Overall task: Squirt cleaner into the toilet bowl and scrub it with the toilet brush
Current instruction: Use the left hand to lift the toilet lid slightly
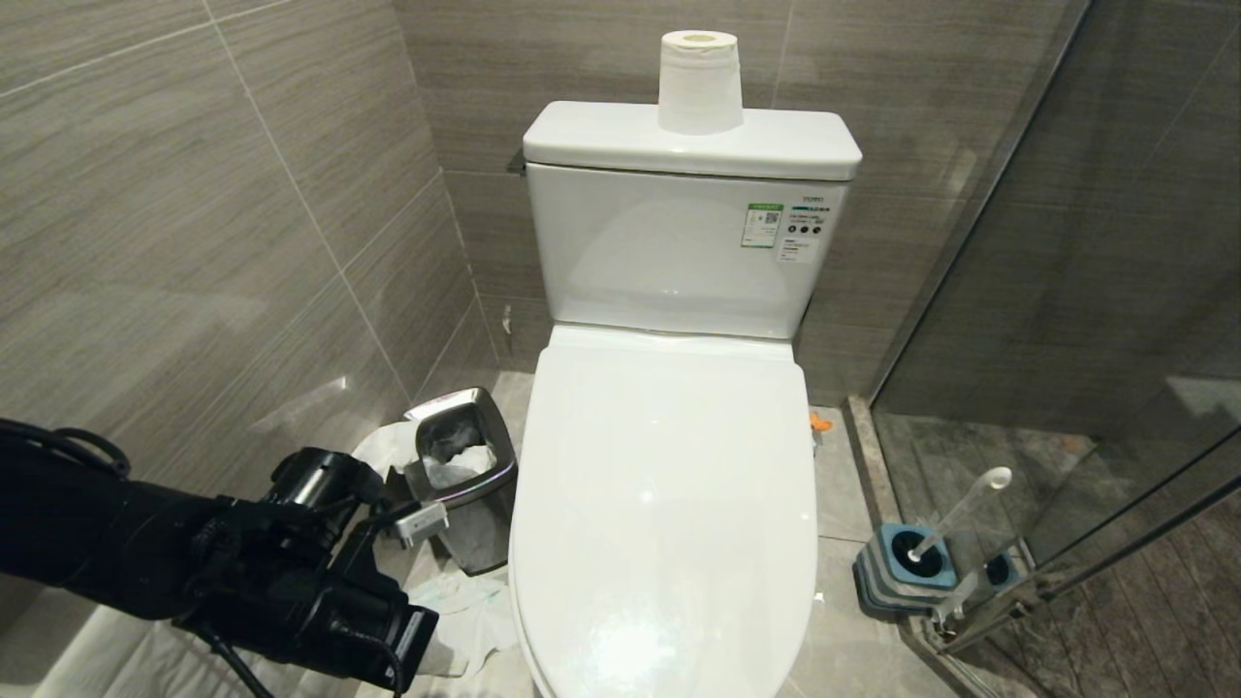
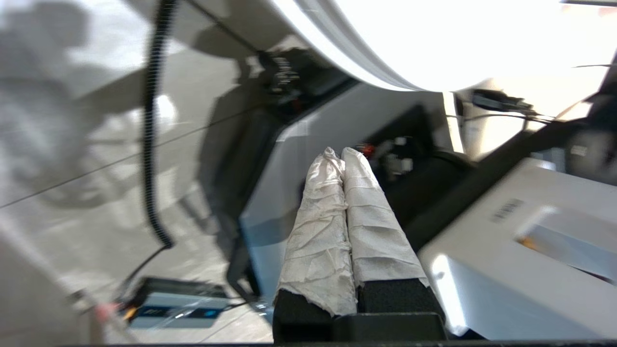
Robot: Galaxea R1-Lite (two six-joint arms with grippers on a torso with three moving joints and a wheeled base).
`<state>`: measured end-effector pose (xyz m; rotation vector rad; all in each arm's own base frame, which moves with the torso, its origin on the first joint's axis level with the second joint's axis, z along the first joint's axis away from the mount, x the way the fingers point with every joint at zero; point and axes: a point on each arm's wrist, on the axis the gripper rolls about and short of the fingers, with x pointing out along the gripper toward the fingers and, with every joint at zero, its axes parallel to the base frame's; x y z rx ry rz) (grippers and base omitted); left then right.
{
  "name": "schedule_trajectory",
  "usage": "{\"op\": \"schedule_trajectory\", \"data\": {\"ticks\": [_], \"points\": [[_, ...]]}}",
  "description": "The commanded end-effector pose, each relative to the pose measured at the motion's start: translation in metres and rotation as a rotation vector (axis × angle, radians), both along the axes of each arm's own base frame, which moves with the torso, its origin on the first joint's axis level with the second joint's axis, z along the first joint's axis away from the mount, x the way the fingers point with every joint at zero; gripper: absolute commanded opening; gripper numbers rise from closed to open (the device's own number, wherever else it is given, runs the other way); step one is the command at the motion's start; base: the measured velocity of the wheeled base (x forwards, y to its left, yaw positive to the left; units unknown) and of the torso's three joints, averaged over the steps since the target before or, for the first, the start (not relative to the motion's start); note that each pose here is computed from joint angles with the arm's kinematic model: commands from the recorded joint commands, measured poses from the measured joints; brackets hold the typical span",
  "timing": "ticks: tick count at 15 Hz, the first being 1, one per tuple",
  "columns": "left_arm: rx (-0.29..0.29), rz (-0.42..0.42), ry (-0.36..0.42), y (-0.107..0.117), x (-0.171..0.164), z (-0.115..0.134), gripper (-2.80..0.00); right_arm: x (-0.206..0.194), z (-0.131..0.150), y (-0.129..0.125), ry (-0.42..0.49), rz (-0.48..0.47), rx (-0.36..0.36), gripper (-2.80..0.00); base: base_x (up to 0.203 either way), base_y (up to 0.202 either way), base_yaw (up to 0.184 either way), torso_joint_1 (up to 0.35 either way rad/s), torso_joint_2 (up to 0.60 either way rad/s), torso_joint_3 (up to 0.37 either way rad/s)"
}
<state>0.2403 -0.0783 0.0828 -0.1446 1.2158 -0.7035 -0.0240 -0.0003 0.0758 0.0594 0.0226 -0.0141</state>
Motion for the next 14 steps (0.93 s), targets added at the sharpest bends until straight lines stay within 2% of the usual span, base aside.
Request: {"op": "schedule_trajectory", "data": {"ticks": [1, 3, 8, 11, 14], "points": [[-0.033, -0.006, 0.01, 0.0, -0.001, 0.001, -2.8, 0.0, 0.0, 0.0, 0.0, 0.0, 0.0, -2.8, 0.0, 0.0, 0.0, 0.0, 0.0, 0.0], [-0.075, -0.019, 0.035, 0.0, -0.001, -0.001, -2.8, 0.0, 0.0, 0.0, 0.0, 0.0, 0.0, -2.8, 0.0, 0.0, 0.0, 0.0, 0.0, 0.0], [-0.083, 0.014, 0.076, 0.008, 0.005, -0.01, -2.8, 0.0, 0.0, 0.0, -0.001, 0.0, 0.0, -2.8, 0.0, 0.0, 0.0, 0.0, 0.0, 0.0], [-0.193, -0.004, 0.123, 0.011, 0.009, -0.016, -2.8, 0.0, 0.0, 0.0, -0.001, 0.0, 0.0, -2.8, 0.0, 0.0, 0.0, 0.0, 0.0, 0.0], [-0.31, -0.014, 0.104, 0.017, 0.016, -0.016, -2.8, 0.0, 0.0, 0.0, 0.0, 0.0, 0.0, -2.8, 0.0, 0.0, 0.0, 0.0, 0.0, 0.0]]}}
